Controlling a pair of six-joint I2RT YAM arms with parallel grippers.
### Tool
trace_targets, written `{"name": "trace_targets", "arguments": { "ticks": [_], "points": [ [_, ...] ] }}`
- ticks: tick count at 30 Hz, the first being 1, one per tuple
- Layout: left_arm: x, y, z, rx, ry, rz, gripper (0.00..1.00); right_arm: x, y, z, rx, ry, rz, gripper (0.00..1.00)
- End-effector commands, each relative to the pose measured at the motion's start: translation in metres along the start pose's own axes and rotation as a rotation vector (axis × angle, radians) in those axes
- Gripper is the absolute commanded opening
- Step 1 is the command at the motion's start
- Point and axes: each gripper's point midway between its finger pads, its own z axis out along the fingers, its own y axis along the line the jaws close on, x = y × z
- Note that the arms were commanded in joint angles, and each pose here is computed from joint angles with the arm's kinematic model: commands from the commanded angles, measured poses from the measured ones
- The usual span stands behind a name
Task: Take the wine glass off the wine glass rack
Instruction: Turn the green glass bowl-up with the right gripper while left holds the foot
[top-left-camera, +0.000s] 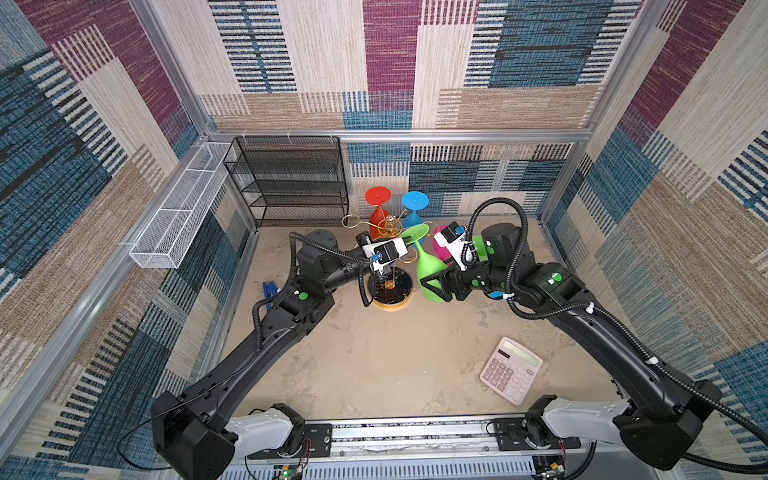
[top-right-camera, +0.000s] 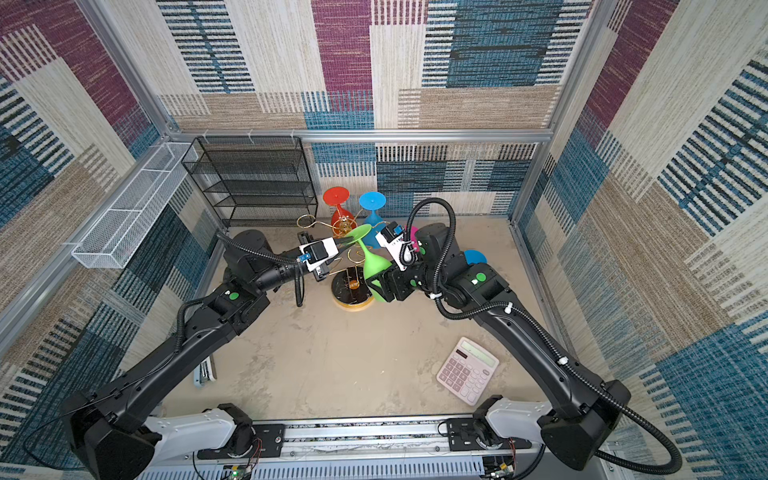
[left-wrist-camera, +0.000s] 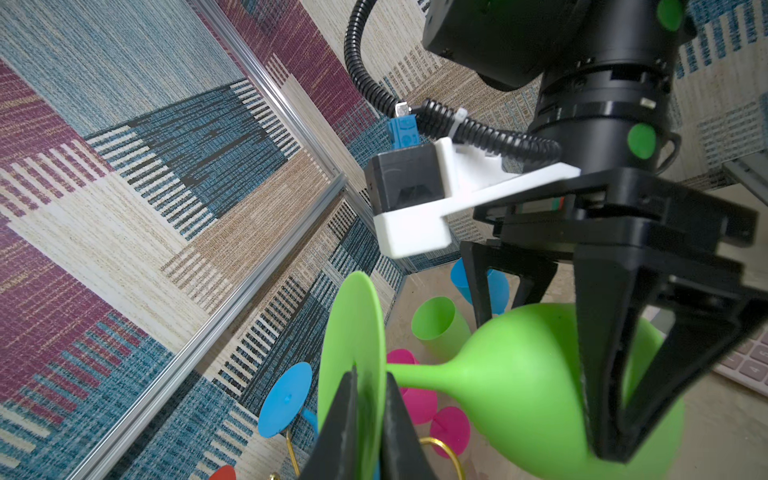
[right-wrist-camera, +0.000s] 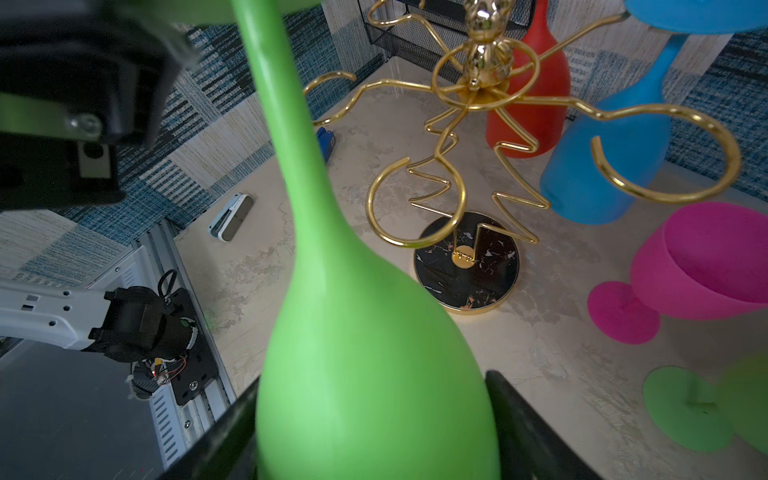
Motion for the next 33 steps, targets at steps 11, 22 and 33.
{"name": "trace_targets", "arguments": {
  "ticks": [11, 22, 33],
  "points": [
    [-0.009, 0.015, -0.001, -0.078, 0.003, 0.022, 0.0, -0.015, 0.017, -0.006, -0.083, -0.076, -0.027, 0.9],
    [0.014, 0.035, -0.023, -0.219, 0.205, -0.376, 0.0, -0.074, 0.03, -0.07, -0.044, -0.443, -0.09, 0.99],
    [0.052, 0.03, -0.053, -0.288, 0.365, -1.148, 0.0, -0.08, 0.04, -0.136, 0.02, -0.81, -0.218, 0.99]
  ]
}}
